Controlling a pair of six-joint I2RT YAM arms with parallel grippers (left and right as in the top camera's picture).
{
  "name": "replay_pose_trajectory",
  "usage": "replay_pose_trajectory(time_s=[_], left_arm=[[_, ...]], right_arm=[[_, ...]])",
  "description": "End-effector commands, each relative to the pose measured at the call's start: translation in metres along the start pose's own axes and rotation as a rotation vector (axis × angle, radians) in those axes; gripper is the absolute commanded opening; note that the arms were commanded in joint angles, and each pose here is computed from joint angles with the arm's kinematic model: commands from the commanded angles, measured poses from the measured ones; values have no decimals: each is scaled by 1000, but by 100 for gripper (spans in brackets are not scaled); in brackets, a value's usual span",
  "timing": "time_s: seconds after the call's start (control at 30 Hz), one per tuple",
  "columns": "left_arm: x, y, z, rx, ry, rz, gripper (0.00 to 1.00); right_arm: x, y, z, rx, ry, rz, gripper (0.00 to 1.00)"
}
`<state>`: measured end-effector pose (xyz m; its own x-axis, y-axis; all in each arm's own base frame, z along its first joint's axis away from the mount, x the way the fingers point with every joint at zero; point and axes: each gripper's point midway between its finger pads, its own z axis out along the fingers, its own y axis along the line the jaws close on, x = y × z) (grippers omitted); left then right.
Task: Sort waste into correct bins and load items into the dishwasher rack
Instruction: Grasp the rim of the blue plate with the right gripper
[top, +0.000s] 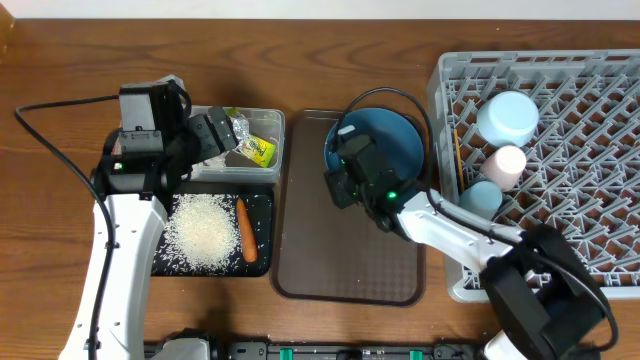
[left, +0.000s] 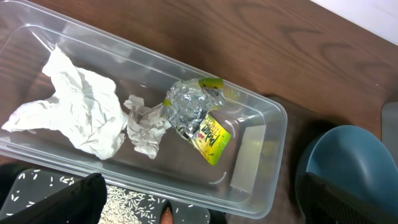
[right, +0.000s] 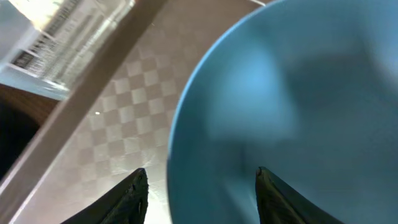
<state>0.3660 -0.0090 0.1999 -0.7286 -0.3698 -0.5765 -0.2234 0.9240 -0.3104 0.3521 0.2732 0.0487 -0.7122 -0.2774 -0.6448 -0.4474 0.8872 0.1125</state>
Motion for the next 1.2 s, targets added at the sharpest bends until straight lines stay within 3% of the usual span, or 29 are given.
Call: replay_pose_trajectory(time_s=[0.0, 0.17, 0.37, 0.73, 0.97, 1.17], left_arm=[[0, 5, 1, -21, 1, 2, 100], [0, 5, 1, -21, 1, 2, 100], [0, 5, 1, -20, 1, 2, 100], [0, 5, 1, -20, 1, 2, 100], [0, 5, 1, -21, 1, 2, 100], [0, 5, 1, -21, 1, 2, 100]], right_arm=[[11, -4, 10, 29, 17, 8, 54], [18, -5, 27, 31, 24, 8, 53], [25, -5, 32, 29, 42, 7, 44], [14, 16, 31, -89, 9, 10, 1], [2, 22, 22, -116, -26, 17, 1], [-30, 47, -11, -256, -108, 6, 1]])
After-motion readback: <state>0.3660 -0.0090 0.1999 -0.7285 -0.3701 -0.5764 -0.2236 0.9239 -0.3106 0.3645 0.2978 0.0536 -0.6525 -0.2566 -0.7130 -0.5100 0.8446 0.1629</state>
